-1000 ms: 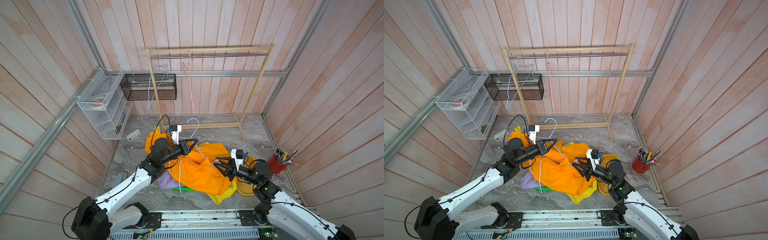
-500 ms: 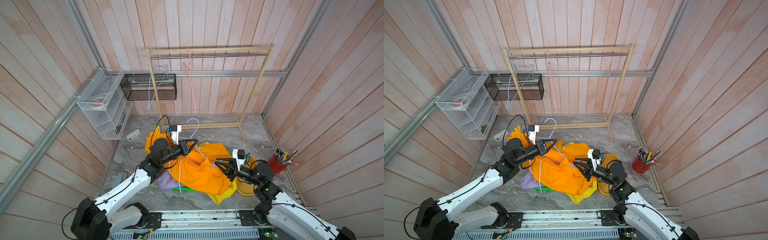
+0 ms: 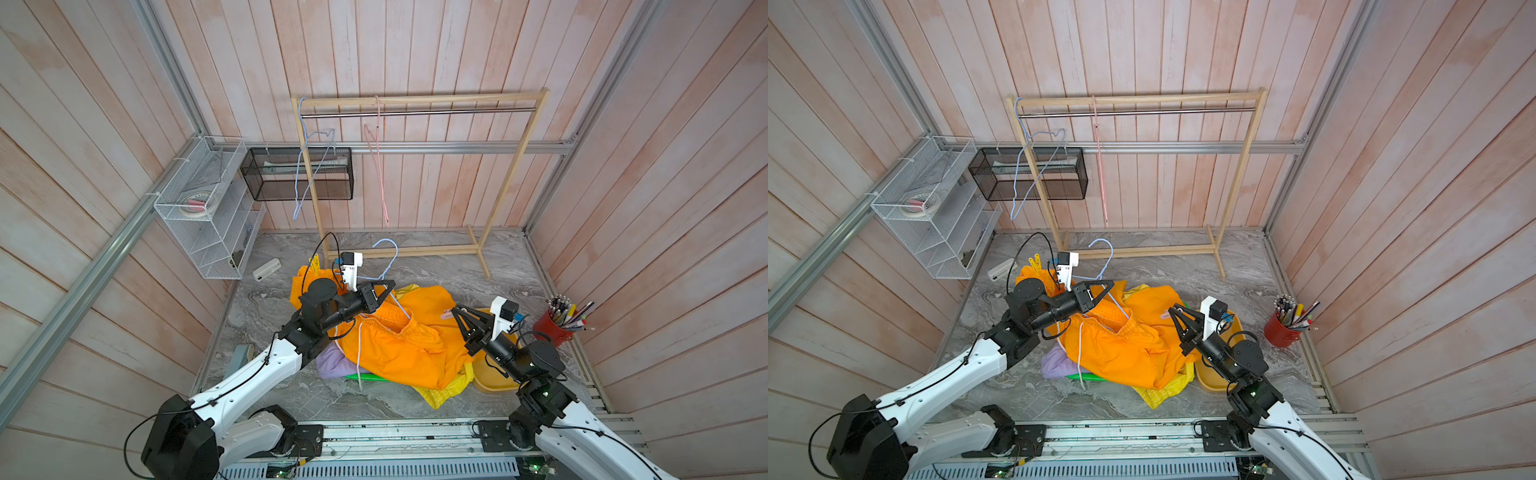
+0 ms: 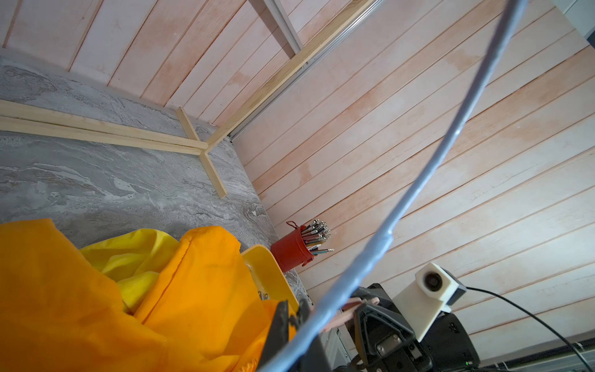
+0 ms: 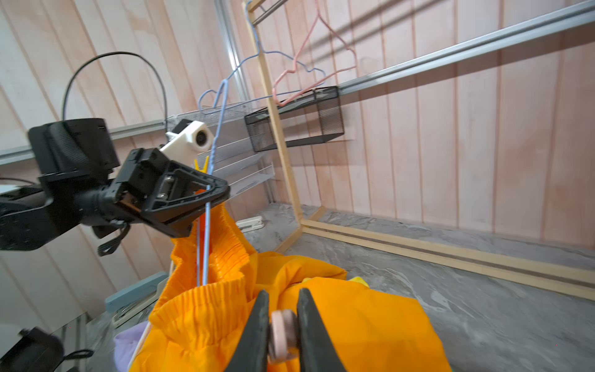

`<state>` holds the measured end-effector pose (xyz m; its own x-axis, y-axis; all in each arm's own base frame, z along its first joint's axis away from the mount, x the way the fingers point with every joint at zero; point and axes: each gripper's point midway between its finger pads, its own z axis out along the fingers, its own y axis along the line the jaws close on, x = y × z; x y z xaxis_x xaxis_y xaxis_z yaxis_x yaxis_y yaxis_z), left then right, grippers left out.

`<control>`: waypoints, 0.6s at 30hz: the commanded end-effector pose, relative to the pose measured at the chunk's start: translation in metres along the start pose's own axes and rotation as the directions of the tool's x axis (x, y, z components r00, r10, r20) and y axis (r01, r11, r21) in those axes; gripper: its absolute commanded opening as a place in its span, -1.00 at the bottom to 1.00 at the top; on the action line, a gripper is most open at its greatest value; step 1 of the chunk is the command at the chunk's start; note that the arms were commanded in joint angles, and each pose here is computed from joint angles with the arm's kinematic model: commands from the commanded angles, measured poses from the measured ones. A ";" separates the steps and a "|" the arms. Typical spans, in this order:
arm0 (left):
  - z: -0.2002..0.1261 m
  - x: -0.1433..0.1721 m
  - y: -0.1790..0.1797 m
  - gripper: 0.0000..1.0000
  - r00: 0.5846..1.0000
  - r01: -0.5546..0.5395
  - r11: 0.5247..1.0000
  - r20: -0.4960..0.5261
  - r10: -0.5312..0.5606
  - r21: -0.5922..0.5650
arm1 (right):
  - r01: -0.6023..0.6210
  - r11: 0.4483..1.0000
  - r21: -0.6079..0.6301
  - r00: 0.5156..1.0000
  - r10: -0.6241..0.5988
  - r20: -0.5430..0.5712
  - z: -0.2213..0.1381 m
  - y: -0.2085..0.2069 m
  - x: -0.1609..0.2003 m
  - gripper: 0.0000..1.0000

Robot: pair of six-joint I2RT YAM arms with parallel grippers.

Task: Remove the clothespins securing shorts to the hanger
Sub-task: Remove the clothespin from the hanger, then place the clothespin in the storage box.

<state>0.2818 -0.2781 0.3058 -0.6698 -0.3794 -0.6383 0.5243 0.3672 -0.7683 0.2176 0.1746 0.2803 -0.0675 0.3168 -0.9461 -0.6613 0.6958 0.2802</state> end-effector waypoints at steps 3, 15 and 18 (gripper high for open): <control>-0.006 -0.005 -0.008 -1.00 0.999 -0.044 0.999 0.023 0.043 0.031 | -0.050 0.930 0.365 0.999 0.047 0.016 -0.017 -0.064 0.008 -0.69; -0.008 -0.006 -0.009 -1.00 0.999 -0.045 0.999 0.030 0.044 0.027 | -0.150 0.656 0.739 0.988 0.130 0.085 -0.066 -0.135 0.032 -0.66; -0.009 -0.007 -0.010 -1.00 0.999 -0.045 0.999 0.032 0.045 0.027 | -0.187 0.625 0.758 0.981 0.153 0.116 -0.073 -0.140 0.036 -0.66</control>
<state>0.2787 -0.2757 0.3104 -0.6618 -0.3849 -0.6433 0.5332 0.3616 -0.7648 0.2565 0.0602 0.2115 -0.0954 0.4573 -0.8842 0.0539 0.8893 0.4542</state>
